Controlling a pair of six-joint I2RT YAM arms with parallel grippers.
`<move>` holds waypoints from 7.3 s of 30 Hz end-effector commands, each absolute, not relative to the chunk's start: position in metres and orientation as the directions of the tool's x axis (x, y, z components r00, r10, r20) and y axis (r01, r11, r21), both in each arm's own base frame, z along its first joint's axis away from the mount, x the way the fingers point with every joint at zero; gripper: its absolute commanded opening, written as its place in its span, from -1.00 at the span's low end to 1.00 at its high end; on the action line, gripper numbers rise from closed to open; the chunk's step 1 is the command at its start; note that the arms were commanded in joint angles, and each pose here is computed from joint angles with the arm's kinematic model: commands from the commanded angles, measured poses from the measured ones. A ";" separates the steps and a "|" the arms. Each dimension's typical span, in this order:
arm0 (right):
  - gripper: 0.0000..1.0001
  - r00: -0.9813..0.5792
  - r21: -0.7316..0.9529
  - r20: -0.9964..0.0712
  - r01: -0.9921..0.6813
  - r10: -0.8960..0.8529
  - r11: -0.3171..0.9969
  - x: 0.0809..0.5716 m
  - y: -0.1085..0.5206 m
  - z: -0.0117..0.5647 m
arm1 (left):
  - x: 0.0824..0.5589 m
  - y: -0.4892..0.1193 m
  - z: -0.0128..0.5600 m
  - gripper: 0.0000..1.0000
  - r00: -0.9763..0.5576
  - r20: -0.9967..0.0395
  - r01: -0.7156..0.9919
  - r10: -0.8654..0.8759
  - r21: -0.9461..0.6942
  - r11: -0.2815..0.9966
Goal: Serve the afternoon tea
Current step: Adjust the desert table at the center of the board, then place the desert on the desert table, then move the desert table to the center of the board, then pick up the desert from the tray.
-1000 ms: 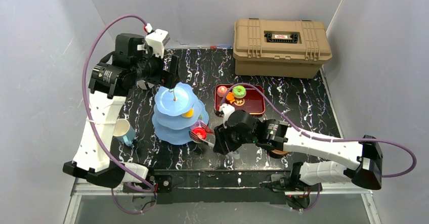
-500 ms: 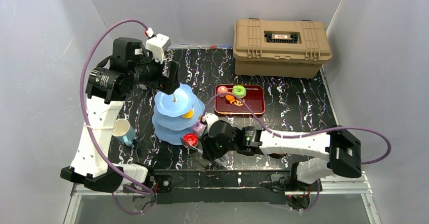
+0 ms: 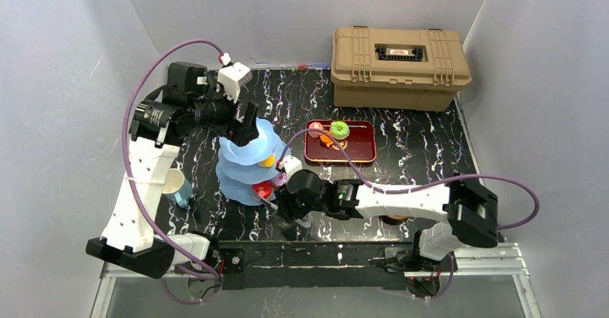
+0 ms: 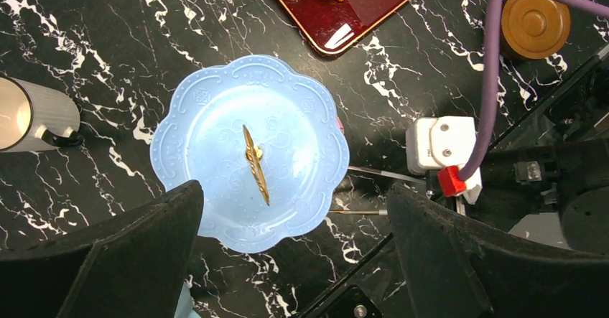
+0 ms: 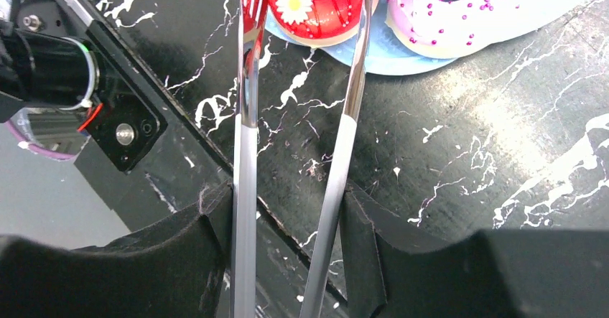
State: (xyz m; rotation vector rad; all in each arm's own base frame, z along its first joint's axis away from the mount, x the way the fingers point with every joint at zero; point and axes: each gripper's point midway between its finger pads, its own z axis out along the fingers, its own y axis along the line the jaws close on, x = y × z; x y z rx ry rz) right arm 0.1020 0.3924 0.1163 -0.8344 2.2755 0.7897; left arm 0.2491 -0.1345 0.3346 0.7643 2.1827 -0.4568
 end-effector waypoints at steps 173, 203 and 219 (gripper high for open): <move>0.15 -0.694 0.215 -0.718 -0.289 -0.050 0.933 0.301 0.205 0.136 | 0.272 -0.109 0.346 0.96 -0.432 -0.833 0.545 0.347 0.065 0.836; -0.04 -0.739 0.152 -0.663 -0.284 -0.115 0.947 0.333 0.205 0.101 | 0.266 -0.111 0.363 0.96 -0.421 -0.858 0.531 0.296 0.032 0.847; -0.84 -0.675 0.172 -0.729 -0.343 -0.115 0.923 0.317 0.201 0.152 | 0.265 -0.110 0.361 0.96 -0.418 -0.855 0.533 0.306 0.041 0.845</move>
